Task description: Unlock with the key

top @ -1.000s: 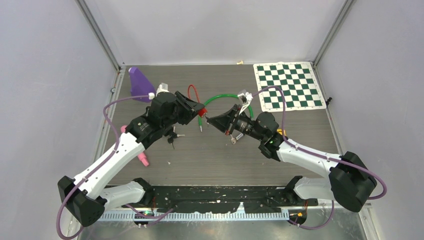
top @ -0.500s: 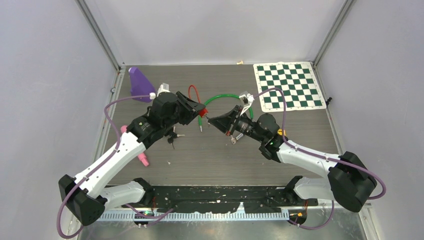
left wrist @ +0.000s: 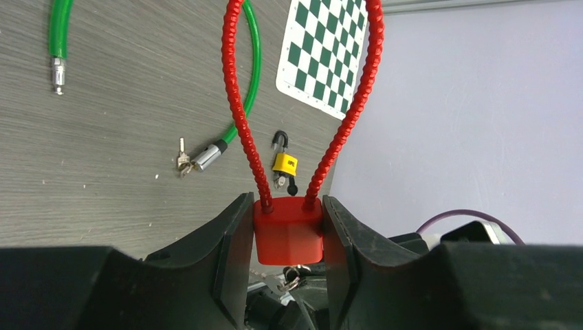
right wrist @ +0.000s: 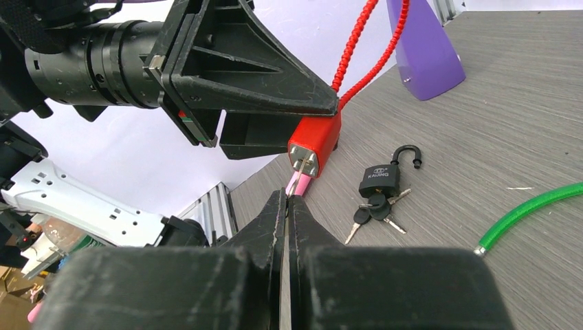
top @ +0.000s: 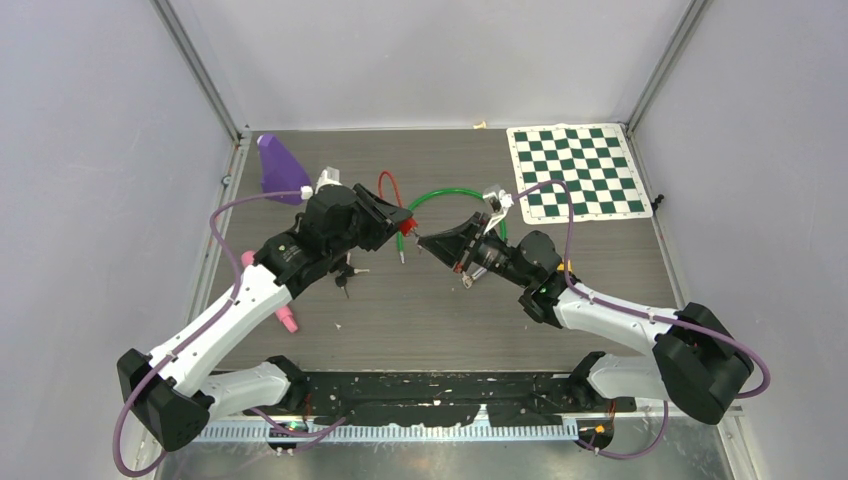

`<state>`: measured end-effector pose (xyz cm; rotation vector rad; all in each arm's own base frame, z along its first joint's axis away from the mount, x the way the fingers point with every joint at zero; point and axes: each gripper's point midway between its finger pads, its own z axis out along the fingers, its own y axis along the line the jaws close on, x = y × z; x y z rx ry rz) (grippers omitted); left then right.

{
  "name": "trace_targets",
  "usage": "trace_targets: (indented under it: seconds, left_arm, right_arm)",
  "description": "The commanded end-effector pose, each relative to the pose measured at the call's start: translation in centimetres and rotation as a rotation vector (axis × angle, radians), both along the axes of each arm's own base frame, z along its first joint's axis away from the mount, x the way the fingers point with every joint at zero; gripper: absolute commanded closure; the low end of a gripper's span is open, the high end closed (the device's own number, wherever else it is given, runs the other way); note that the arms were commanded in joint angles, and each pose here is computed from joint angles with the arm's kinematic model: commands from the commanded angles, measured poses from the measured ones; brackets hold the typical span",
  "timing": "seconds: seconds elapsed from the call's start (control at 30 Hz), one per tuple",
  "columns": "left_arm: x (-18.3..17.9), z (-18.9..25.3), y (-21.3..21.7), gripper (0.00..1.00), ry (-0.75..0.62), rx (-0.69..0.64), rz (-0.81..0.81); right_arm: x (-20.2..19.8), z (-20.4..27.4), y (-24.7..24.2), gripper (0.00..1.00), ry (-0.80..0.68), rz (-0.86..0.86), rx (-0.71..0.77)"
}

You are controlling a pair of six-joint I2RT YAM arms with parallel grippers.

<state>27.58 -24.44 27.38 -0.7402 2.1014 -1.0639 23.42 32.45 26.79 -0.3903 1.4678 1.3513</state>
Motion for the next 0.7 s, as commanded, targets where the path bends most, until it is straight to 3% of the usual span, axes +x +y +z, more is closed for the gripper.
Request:
trace_targets:
  seconds: [0.0, 0.67]
  left_arm:
    - [-0.4, 1.8, -1.2, 1.00, -0.034, -0.044, -0.046]
    - [-0.4, 2.2, -1.1, 1.00, -0.045, -0.053, -0.043]
  right_arm:
    - [0.1, 2.9, -0.4, 0.95, -0.081, -0.019, 0.080]
    - [0.2, 1.9, 0.5, 0.95, -0.036, 0.015, 0.051]
